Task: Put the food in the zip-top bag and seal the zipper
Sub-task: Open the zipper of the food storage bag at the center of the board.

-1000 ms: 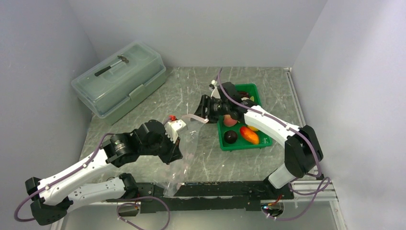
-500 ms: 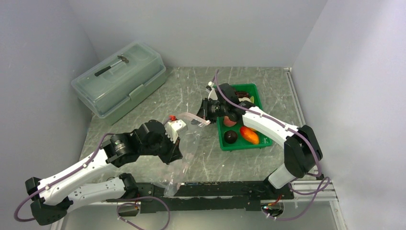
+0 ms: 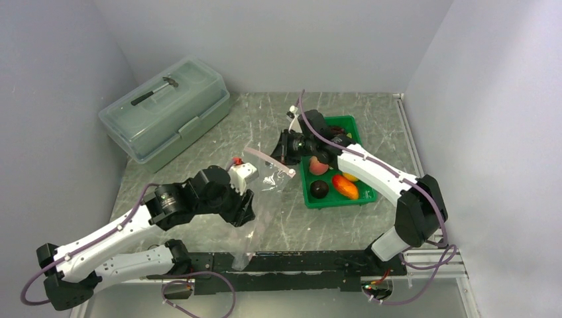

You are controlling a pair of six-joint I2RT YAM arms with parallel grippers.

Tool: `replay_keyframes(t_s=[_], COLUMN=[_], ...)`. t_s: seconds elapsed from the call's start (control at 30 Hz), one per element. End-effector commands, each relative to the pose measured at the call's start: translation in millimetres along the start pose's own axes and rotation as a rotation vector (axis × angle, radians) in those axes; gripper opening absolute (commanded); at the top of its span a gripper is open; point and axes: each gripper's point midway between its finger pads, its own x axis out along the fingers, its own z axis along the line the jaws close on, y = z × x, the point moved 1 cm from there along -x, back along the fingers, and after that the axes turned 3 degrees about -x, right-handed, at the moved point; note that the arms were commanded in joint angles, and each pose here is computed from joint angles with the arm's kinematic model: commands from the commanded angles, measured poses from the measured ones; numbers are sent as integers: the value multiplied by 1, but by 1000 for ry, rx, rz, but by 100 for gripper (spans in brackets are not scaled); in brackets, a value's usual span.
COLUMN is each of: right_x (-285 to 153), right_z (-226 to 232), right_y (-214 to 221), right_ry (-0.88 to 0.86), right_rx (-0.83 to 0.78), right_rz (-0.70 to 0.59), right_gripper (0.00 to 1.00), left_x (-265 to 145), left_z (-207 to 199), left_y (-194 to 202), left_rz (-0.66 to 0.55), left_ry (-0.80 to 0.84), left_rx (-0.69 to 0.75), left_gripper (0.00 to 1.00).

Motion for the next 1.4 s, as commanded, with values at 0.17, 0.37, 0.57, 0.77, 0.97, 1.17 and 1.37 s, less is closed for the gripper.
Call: replay_keyframes(t_s=[0.17, 0.37, 0.57, 0.77, 0.97, 1.17, 1.37], right_x=[-27, -39, -50, -65, -76, -83, -84], right_z=[36, 52, 71, 88, 100, 104, 108], right_y=[-50, -65, -67, -65, -57, -52, -46], right_ry=[-7, -8, 13, 36, 46, 94, 106], right_rx=[-138, -217, -295, -360, -414, -444, -472], right_rz=[-179, -258, -318, -395, -453, -527, -557], right_gripper=[0, 0, 0, 0, 0, 0, 0], left_x=[-15, -36, -49, -56, -64, -76, -86], left_z=[10, 14, 15, 17, 15, 19, 17], left_y=[-23, -58, -88, -113, -132, -144, -156], left_rz=[-92, -168, -204, -267, -309, -382, -444], left_ry=[-101, -196, -278, -347, -374, -407, -405], left_rx=[-25, -55, -129, -209, -283, -352, -398], left_gripper=[84, 92, 95, 100, 100, 94, 94])
